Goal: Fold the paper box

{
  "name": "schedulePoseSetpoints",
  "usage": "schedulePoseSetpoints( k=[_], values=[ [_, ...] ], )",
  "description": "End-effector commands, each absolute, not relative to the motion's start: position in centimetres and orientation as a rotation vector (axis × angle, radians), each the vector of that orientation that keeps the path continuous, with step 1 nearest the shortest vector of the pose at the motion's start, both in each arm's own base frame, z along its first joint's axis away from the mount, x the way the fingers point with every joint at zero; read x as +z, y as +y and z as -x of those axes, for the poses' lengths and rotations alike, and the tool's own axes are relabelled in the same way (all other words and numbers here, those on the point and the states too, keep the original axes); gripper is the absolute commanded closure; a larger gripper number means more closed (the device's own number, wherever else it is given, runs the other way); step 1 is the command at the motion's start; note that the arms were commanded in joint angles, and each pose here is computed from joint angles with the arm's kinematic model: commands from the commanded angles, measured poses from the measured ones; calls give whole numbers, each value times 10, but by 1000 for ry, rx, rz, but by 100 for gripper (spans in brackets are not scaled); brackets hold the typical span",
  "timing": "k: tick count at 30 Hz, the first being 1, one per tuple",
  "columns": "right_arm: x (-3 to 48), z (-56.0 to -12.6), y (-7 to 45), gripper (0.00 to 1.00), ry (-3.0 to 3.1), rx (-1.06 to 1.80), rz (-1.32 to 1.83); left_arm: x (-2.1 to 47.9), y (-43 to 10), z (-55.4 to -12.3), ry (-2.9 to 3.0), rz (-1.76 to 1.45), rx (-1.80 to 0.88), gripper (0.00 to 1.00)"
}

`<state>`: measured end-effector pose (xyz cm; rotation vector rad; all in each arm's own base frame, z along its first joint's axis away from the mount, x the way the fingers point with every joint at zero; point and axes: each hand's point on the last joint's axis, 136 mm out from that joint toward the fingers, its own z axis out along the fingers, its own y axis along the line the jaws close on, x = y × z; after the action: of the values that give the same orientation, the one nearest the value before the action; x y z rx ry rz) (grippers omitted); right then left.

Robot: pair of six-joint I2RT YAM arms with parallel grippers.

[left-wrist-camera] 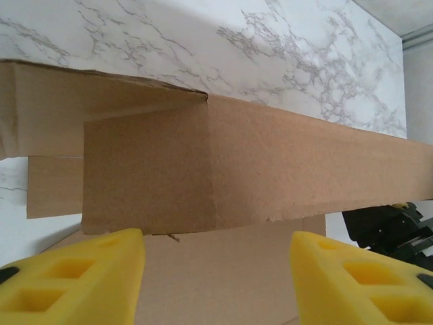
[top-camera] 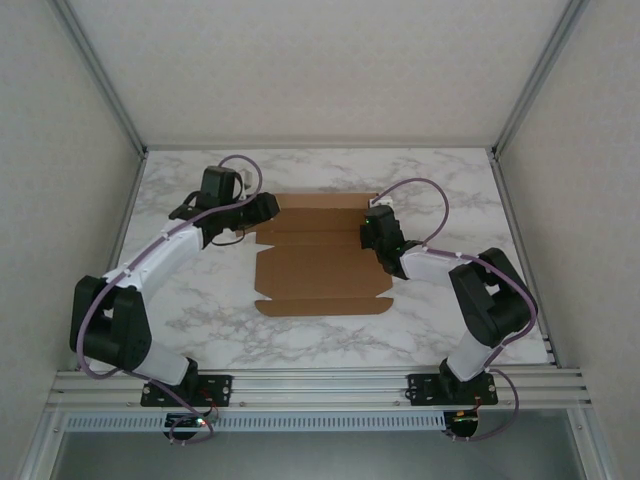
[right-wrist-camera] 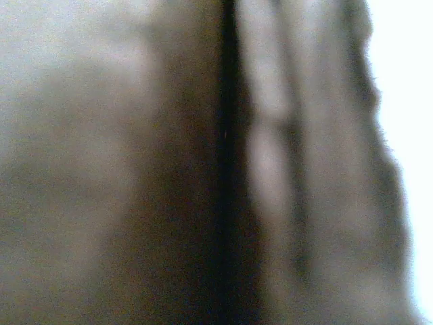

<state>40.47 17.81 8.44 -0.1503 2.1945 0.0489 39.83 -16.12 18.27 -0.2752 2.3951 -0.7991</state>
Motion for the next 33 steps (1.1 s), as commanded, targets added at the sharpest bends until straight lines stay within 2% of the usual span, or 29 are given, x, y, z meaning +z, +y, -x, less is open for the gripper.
schedulePoseSetpoints(
  k=[1, 9, 17, 23, 33],
  values=[
    [52, -383, 177, 96, 2314, 73, 228, 204, -165, -411, 2345, 222, -818, 43],
    [43, -381, 178, 96, 2334, 81, 255, 209, -160, -415, 2351, 221, -779, 44],
    [41, -381, 179, 96, 2341, 88, 260, 202, -138, -418, 2394, 213, -578, 44],
    [38, -382, 178, 96, 2356, 80, 255, 190, -151, -417, 2415, 224, -678, 48],
    [38, -382, 173, 96, 2361, 56, 234, 202, -141, -401, 2391, 245, -654, 48]
  ],
)
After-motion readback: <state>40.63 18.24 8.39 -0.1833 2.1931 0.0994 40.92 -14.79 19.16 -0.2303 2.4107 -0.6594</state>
